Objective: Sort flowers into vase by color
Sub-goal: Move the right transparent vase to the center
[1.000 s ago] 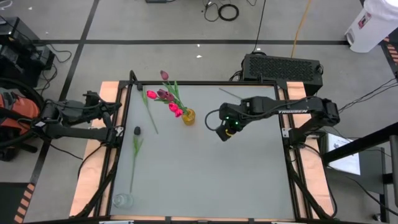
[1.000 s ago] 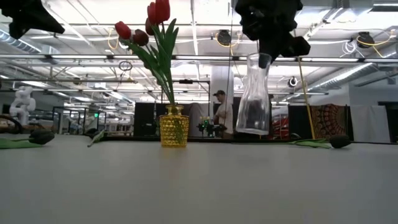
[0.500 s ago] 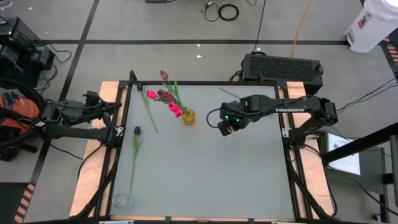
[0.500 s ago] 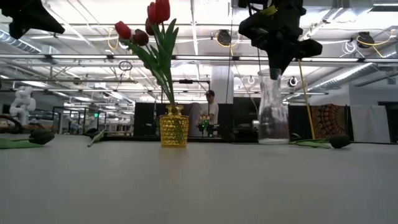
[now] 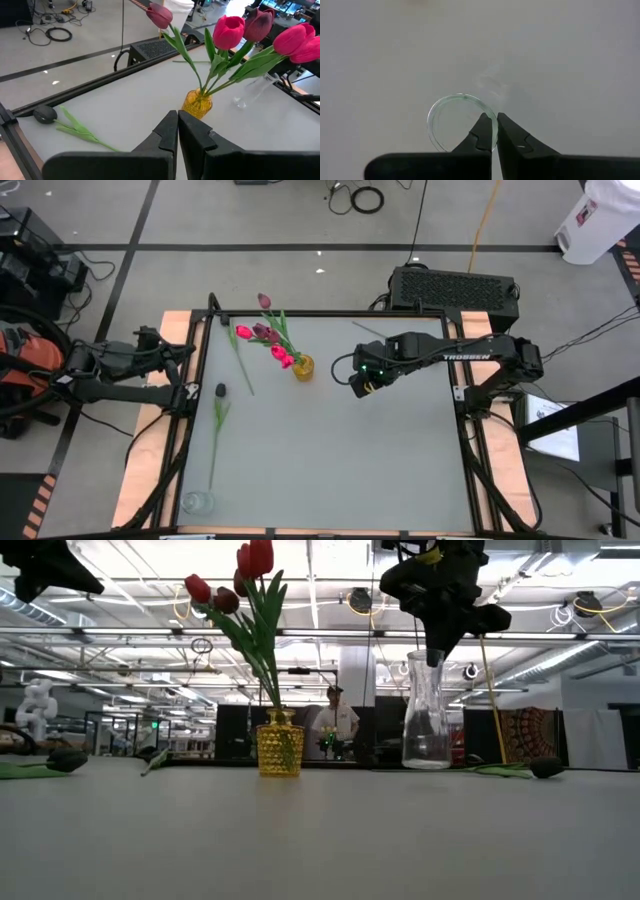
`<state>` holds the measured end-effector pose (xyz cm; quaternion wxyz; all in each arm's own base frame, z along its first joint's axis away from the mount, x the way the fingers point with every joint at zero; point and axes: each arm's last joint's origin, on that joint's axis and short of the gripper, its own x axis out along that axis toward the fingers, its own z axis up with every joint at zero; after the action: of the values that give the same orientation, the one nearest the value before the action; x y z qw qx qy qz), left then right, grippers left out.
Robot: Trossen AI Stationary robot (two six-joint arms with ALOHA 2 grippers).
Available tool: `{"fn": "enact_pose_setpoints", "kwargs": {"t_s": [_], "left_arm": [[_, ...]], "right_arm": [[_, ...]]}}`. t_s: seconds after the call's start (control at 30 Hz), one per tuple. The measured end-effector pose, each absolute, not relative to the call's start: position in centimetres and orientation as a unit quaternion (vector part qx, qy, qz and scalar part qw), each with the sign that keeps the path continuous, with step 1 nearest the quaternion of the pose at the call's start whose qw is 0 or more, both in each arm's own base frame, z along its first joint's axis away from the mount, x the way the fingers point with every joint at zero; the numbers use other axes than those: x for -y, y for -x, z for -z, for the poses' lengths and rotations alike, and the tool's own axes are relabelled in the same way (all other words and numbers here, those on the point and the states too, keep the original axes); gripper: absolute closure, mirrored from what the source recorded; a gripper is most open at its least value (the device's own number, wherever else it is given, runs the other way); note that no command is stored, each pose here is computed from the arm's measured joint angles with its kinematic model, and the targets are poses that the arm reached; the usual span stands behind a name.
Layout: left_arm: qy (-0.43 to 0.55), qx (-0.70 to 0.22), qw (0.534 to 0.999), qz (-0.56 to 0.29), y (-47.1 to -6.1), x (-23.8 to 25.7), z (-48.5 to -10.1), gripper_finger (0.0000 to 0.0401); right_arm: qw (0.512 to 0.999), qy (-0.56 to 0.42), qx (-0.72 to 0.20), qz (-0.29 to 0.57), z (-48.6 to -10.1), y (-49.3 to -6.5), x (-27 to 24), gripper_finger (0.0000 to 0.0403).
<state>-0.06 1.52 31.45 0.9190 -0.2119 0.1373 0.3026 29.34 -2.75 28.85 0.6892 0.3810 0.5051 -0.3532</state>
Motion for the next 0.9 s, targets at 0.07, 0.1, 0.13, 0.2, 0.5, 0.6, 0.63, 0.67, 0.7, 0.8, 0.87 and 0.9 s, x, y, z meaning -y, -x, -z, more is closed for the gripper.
{"fn": "enact_pose_setpoints", "kwargs": {"t_s": [0.07, 0.1, 0.13, 0.2, 0.5, 0.6, 0.63, 0.67, 0.7, 0.8, 0.87, 0.9], "left_arm": [[0.212, -0.137, 0.919, -0.303, 0.1, -1.5, -31.4, 0.0381], [0.212, -0.137, 0.919, -0.303, 0.1, -1.5, -31.4, 0.0381], [0.212, -0.137, 0.919, -0.302, 0.1, -1.5, -31.4, 0.0381], [0.212, -0.137, 0.919, -0.303, 0.1, -1.5, -31.4, 0.0381], [0.212, -0.137, 0.919, -0.303, 0.1, -1.5, -31.4, 0.0381], [0.212, -0.137, 0.919, -0.303, 0.1, -1.5, -31.4, 0.0381], [0.212, -0.137, 0.919, -0.303, 0.1, -1.5, -31.4, 0.0381], [0.212, -0.137, 0.919, -0.303, 0.1, -1.5, -31.4, 0.0381], [0.212, -0.137, 0.919, -0.303, 0.1, -1.5, -31.4, 0.0381], [0.212, -0.137, 0.919, -0.303, 0.1, -1.5, -31.4, 0.0381], [0.212, -0.137, 0.919, -0.303, 0.1, -1.5, -31.4, 0.0381], [0.212, -0.137, 0.919, -0.303, 0.1, -1.5, -31.4, 0.0381]], "right_arm": [[0.693, -0.381, -0.502, 0.350, -28.9, -29.4, 2.8, 0.0403], [0.696, -0.381, -0.500, 0.348, -28.9, -29.5, 2.8, 0.0403], [0.699, -0.383, -0.496, 0.345, -28.9, -29.6, 2.7, 0.0403], [0.706, -0.385, -0.489, 0.337, -29.0, -29.9, 2.5, 0.0403], [0.694, -0.369, -0.518, 0.337, -27.9, -30.4, 1.9, 0.0403], [0.691, -0.359, -0.529, 0.336, -27.5, -30.5, 1.9, 0.0403], [0.695, -0.360, -0.526, 0.333, -27.5, -30.6, 2.0, 0.0403], [0.697, -0.360, -0.524, 0.331, -27.5, -30.7, 2.0, 0.0403], [0.698, -0.359, -0.524, 0.331, -27.5, -30.7, 2.0, 0.0403], [0.697, -0.356, -0.528, 0.331, -27.5, -30.6, 2.0, 0.0403], [0.699, -0.356, -0.526, 0.329, -27.5, -30.6, 2.0, 0.0403], [0.699, -0.354, -0.527, 0.328, -27.5, -30.6, 2.0, 0.0403]]}}
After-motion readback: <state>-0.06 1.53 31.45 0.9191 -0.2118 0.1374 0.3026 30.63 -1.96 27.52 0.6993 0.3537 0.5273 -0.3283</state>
